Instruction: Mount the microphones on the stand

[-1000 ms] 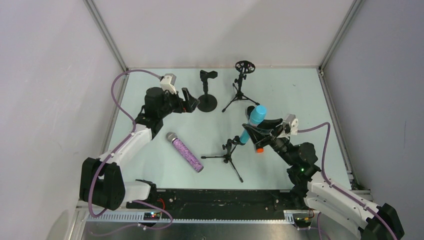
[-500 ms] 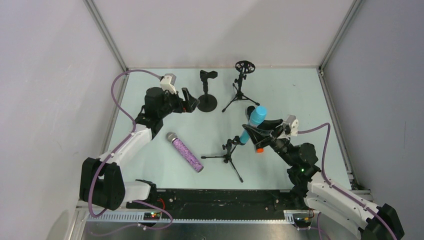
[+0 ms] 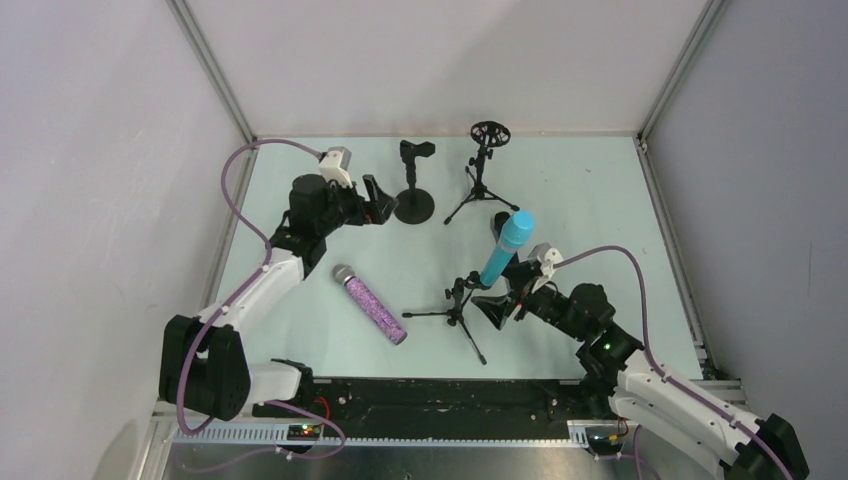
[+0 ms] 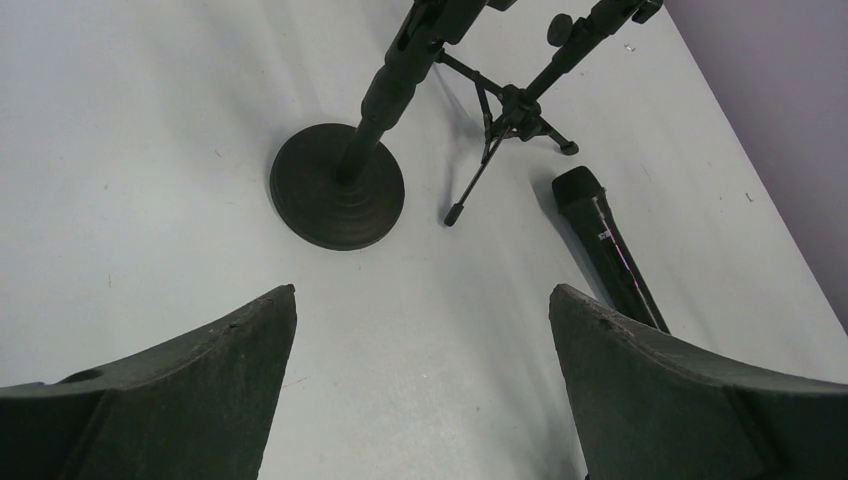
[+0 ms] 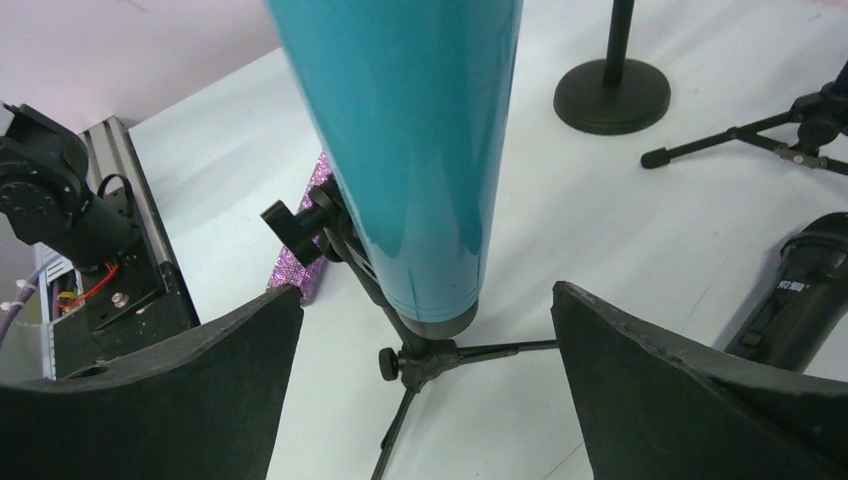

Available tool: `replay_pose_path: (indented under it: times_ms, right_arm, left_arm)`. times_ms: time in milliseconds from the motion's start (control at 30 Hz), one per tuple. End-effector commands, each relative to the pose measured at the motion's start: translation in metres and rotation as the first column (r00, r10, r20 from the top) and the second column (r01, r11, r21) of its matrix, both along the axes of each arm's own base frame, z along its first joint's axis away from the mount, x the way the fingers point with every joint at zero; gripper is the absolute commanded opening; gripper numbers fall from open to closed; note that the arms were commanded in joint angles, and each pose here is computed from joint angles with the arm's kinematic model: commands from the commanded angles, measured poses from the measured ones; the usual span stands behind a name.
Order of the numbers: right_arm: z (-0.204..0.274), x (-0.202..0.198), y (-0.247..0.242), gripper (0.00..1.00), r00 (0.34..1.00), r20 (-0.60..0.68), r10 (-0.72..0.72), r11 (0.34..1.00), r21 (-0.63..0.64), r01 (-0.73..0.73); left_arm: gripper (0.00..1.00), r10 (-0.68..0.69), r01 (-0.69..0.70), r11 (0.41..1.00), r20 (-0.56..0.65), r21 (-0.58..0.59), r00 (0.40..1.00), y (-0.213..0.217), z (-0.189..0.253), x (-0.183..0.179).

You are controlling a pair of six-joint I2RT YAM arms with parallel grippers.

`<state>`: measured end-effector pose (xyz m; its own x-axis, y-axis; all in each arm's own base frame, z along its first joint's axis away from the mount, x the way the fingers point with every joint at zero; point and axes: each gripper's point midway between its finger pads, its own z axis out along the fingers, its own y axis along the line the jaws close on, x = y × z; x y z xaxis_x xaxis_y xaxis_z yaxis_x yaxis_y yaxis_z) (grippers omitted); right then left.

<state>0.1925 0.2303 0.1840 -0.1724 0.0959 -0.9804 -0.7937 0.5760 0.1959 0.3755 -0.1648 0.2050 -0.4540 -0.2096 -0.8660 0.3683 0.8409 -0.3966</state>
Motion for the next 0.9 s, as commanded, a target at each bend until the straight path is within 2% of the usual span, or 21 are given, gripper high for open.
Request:
replay_pose_path:
  times_ms: [0,200,333,467,700,800,867]
  right_arm:
    - [0.021,-0.002,-0.003,0.99,0.999,0.038,-0.009,0.999,0.038,0.007]
    - [0.026,-0.002,-0.013,0.99,0.998,0.031,-0.058,0.997,0.054,0.057]
    - [0.026,0.003,-0.026,0.99,0.987,-0.061,-0.150,0.982,0.108,0.156]
    - [0.025,0.000,-0.033,0.99,0.982,-0.082,-0.172,0.979,0.101,0.179]
    - [0.007,-0.013,-0.045,0.99,0.958,-0.209,-0.198,0.979,0.009,0.205]
    - [-0.006,-0.019,-0.049,0.99,0.938,-0.278,-0.209,0.977,-0.010,0.214]
    - [-0.016,-0.022,-0.051,0.99,0.925,-0.310,-0.219,0.975,-0.029,0.221]
  left_arm:
    - [1.00,0.003,-0.001,1.000,0.095,-0.024,0.995,0.000,0.034,0.006]
    - [1.00,-0.021,0.025,0.999,0.112,-0.034,0.993,-0.004,0.043,0.003]
    - [1.00,-0.048,0.058,0.997,0.171,-0.055,0.984,-0.008,0.070,-0.002]
    - [1.00,-0.061,0.079,0.995,0.243,-0.066,0.968,-0.008,0.091,-0.010]
    - [1.00,-0.261,0.292,0.955,0.331,-0.047,0.907,-0.031,0.108,-0.044]
    - [1.00,-0.306,0.354,0.926,0.289,-0.132,0.907,-0.041,0.111,-0.057]
    - [1.00,-0.273,0.325,0.920,0.236,-0.218,0.933,-0.042,0.110,-0.057]
